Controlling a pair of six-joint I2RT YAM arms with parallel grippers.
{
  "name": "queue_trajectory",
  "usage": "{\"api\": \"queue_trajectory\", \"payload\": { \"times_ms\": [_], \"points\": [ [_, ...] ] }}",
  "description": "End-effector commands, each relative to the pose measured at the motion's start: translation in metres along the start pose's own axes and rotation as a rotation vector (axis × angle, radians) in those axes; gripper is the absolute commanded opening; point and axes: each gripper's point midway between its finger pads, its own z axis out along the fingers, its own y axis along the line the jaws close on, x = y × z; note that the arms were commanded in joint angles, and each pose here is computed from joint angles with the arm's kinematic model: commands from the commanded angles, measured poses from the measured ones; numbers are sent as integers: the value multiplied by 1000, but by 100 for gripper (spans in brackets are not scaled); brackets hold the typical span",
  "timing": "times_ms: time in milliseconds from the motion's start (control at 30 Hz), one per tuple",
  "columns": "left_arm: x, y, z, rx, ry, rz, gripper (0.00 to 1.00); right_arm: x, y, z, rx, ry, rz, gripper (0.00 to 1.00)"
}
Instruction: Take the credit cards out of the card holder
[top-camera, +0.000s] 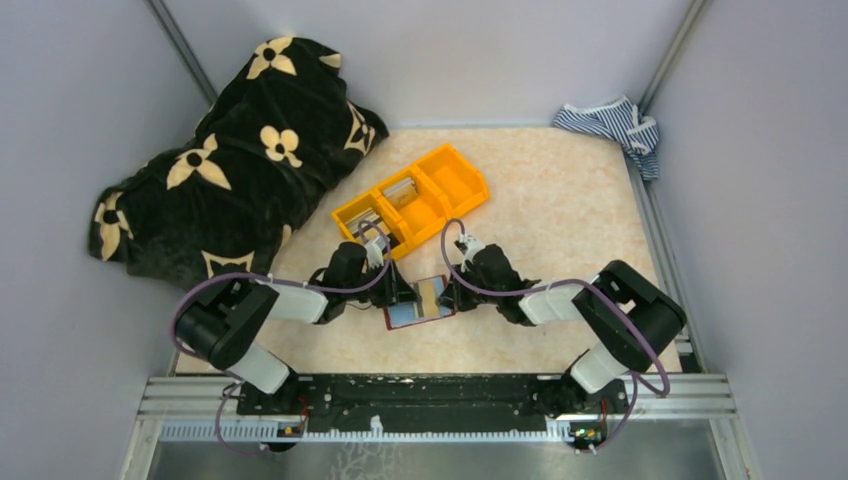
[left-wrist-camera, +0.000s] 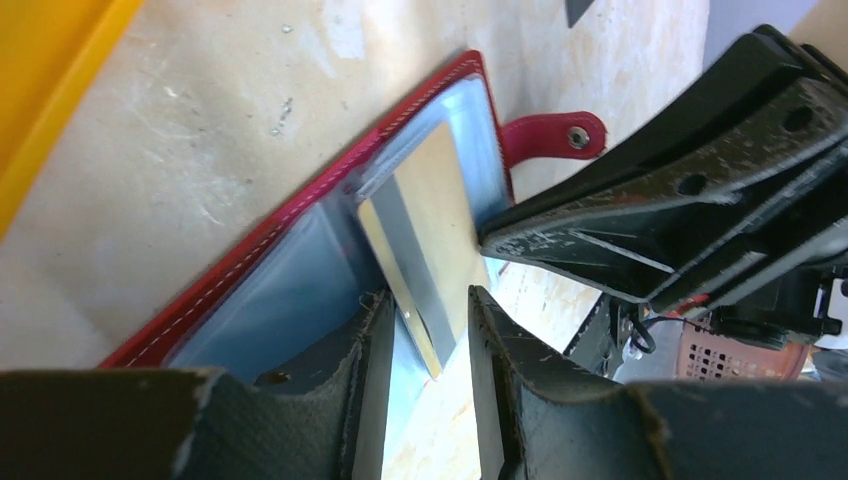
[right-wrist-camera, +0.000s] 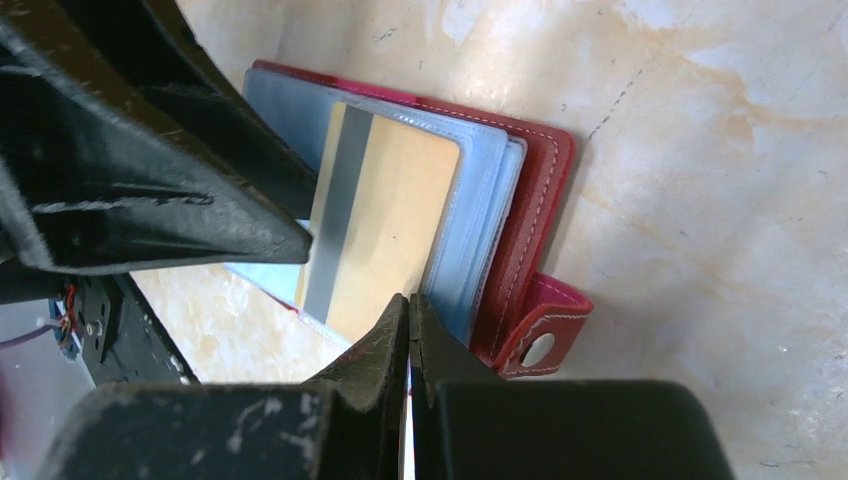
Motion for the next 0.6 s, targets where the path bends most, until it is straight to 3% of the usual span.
{"api": "queue_trajectory", "payload": {
  "times_ms": [0, 333, 567],
  "points": [
    [0, -20, 10, 105, 26, 10, 38, 60, -16, -11, 49, 216, 3, 0],
    [-19, -29, 26, 114, 24, 51, 37, 52, -6, -6, 16, 215, -32, 0],
    [-17, -24, 20, 79, 26, 71, 37, 37, -10, -16, 89, 158, -23, 0]
  ]
}}
